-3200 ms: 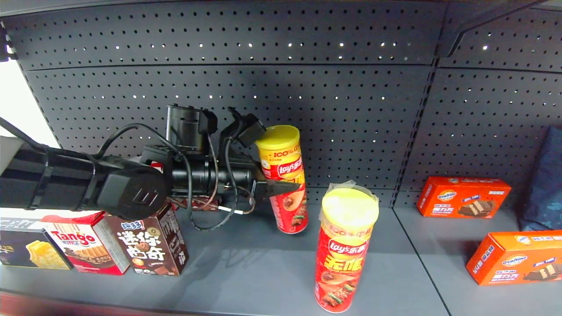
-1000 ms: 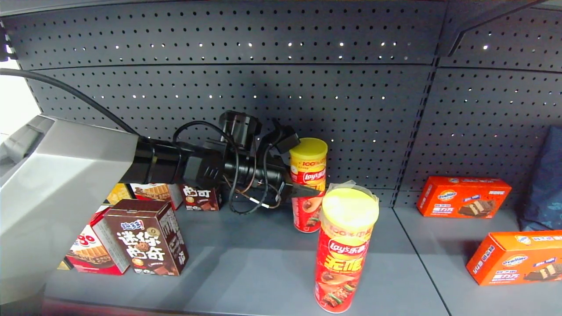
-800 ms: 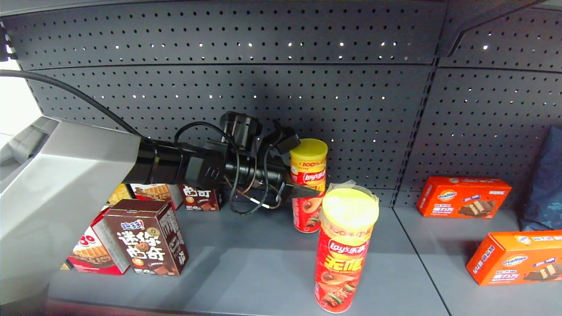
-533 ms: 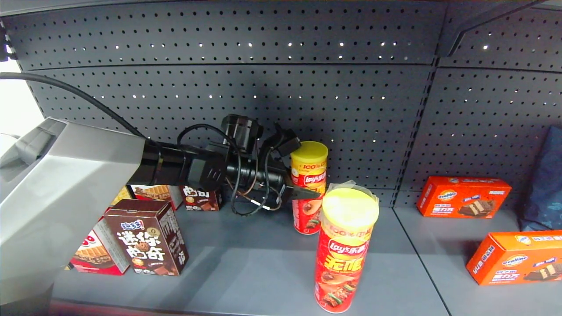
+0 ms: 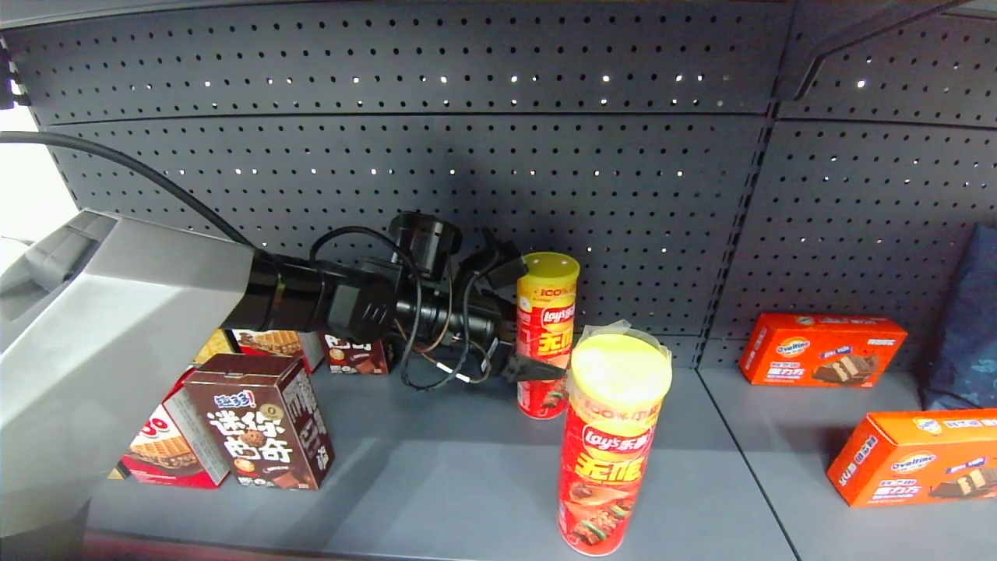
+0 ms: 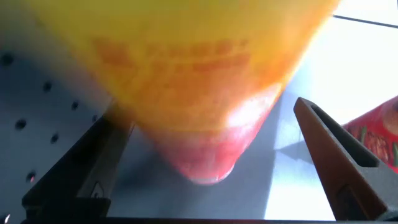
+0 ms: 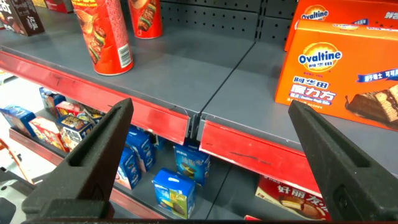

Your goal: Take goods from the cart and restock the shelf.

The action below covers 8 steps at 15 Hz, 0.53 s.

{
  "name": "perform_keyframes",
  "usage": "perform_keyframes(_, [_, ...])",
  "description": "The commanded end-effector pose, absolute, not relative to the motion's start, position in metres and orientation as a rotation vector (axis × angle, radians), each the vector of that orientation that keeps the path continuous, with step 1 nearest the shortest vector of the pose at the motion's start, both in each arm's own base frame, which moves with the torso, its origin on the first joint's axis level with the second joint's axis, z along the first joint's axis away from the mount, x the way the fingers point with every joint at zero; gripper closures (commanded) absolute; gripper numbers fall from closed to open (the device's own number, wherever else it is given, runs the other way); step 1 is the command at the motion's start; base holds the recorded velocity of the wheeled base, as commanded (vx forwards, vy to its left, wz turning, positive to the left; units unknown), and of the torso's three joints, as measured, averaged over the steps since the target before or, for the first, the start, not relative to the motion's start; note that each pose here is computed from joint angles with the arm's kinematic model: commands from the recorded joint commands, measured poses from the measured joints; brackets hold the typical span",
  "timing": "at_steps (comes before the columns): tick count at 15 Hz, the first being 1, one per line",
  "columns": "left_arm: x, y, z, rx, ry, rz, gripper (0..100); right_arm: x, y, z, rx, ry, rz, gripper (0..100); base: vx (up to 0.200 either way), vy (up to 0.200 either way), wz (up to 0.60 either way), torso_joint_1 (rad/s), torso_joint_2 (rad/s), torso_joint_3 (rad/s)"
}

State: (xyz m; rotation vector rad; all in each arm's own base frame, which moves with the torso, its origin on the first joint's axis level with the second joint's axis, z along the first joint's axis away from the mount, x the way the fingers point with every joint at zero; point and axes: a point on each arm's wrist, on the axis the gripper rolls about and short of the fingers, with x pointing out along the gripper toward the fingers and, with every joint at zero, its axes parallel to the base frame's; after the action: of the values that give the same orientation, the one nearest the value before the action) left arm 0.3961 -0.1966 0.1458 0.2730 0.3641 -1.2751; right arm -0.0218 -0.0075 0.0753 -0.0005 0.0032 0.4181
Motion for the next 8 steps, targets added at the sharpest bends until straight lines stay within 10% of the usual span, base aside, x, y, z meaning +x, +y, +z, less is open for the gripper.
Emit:
perform_keyframes(1, [0.389, -0.187, 0.156, 0.273, 0.357, -1.261, 0, -0.022, -0.007, 0.075, -0.001, 0.005, 0.419, 0, 0.000, 0.000, 0.00, 0.000, 0.00, 0.000])
perform_keyframes(8, [0.389, -0.171, 0.155, 0.342, 0.390, -1.101, 0, -0.022, -0.007, 0.075, -0.001, 0.005, 0.419, 0, 0.000, 0.000, 0.00, 0.000, 0.00, 0.000])
